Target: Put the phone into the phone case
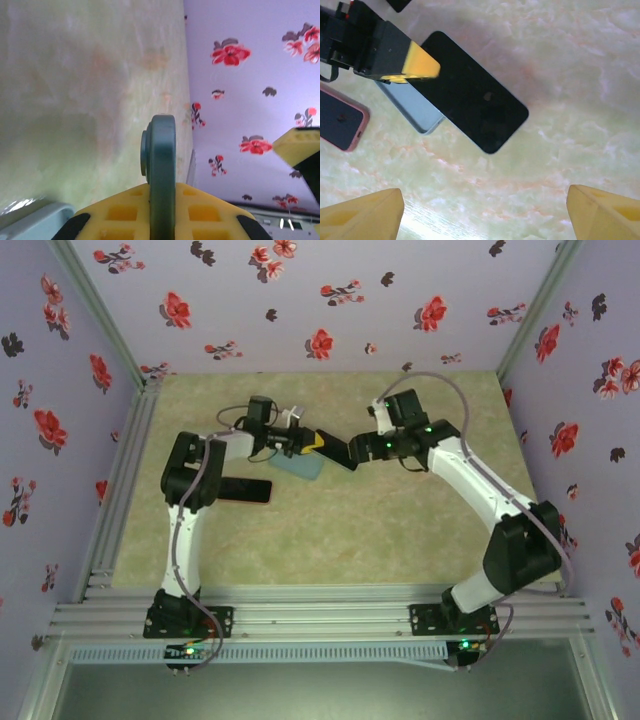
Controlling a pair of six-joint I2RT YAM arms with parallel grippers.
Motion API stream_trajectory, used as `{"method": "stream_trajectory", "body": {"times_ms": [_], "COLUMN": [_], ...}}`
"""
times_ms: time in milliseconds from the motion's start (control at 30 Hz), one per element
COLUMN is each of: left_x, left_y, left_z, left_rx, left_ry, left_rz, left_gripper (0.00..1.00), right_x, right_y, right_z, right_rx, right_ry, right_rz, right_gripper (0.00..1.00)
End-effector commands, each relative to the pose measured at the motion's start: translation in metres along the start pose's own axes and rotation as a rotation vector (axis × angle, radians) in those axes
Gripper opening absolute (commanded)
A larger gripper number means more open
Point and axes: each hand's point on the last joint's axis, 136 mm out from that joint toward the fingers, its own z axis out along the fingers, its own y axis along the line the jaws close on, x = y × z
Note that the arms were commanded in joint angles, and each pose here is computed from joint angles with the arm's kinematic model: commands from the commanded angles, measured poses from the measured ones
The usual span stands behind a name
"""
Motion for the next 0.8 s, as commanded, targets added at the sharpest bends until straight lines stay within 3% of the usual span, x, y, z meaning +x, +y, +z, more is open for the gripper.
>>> {"method": "stream_trajectory", "body": {"times_ms": [0,367,767], "left_x": [-0.02,0.016,0.025], "left_y": [-0.076,-0.102,-0.12], "left_z": [-0.012,-0.018,-0.019], "left_rx": [0.074,-0.086,-0.059], "left_ry": [-0.082,-0.112,-0.18], "left_rz": [0.15,0.217,0.162], "left_gripper": [0.0,0.0,0.0], "right_x": [0.008,-0.002,-0.006], "right_y": [0.001,-0.019,-0.014], "right_z": [0.001,0.005,0.011], "right_rx": [-0.07,-0.383,-0.565], "right_ry": [-0.02,-0.226,-0.31], "right_rz": [0.141,0.541,0.634], "right_gripper": [0.84,0.79,0.76]}}
